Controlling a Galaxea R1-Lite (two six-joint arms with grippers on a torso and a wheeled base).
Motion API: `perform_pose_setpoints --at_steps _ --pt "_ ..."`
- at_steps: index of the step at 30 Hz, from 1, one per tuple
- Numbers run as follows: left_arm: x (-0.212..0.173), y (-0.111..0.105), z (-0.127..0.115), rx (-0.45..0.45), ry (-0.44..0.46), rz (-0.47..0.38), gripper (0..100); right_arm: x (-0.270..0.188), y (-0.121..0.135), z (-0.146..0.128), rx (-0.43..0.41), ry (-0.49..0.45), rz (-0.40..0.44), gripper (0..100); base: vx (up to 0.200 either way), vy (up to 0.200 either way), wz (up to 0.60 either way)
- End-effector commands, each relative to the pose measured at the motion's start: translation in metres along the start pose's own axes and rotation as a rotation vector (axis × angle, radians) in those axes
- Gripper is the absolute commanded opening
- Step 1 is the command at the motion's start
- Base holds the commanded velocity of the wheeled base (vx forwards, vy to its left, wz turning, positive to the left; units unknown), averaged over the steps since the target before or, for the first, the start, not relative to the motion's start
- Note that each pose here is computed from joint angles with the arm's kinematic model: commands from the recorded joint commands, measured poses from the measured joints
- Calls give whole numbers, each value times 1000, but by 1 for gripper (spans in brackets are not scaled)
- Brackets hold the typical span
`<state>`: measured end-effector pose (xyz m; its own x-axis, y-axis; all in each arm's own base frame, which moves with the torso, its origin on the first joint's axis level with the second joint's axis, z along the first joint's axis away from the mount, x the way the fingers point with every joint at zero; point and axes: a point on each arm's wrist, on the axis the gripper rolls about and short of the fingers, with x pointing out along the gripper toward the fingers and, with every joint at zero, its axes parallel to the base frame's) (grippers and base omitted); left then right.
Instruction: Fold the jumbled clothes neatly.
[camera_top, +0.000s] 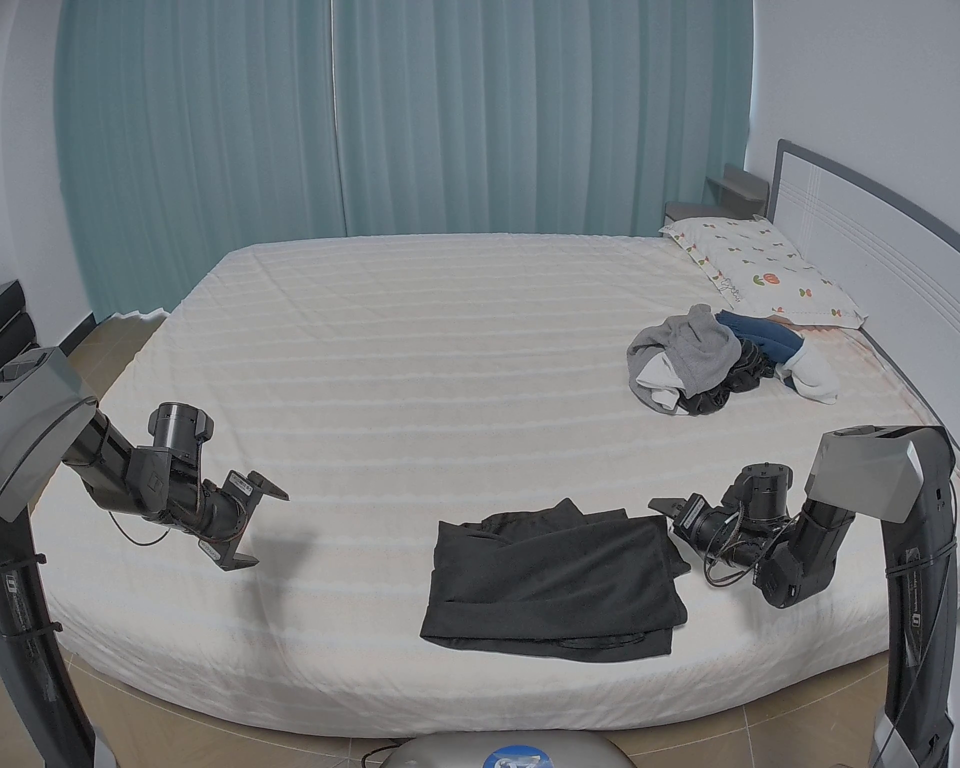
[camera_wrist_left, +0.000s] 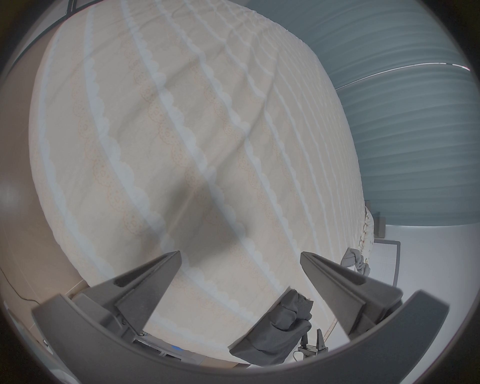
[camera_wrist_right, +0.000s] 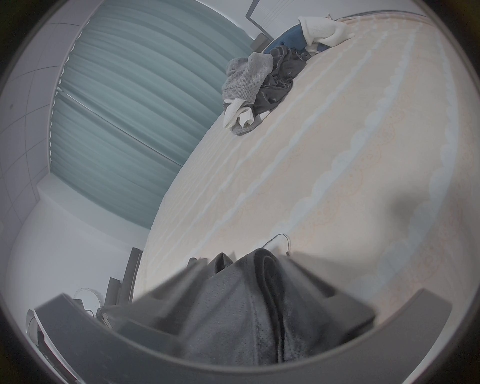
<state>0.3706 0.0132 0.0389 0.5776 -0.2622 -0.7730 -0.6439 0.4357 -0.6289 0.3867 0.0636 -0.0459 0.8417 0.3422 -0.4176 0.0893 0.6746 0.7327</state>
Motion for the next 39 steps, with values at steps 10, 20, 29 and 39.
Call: perform_pose_setpoints --at_steps 10,20,29,39 --pt "-3 0 -2 -3 6 -2 100 -34 -2 0 94 -9 11 100 0 0 0" --pt "3 0 -13 17 31 17 100 -89 -5 -29 -42 224 83 100 0 0 0" --pt "4 0 -12 16 30 17 100 -100 -10 -54 -178 326 63 100 0 0 0" --pt "4 0 -12 16 30 17 100 -116 -17 -58 -274 355 39 0 0 0 0"
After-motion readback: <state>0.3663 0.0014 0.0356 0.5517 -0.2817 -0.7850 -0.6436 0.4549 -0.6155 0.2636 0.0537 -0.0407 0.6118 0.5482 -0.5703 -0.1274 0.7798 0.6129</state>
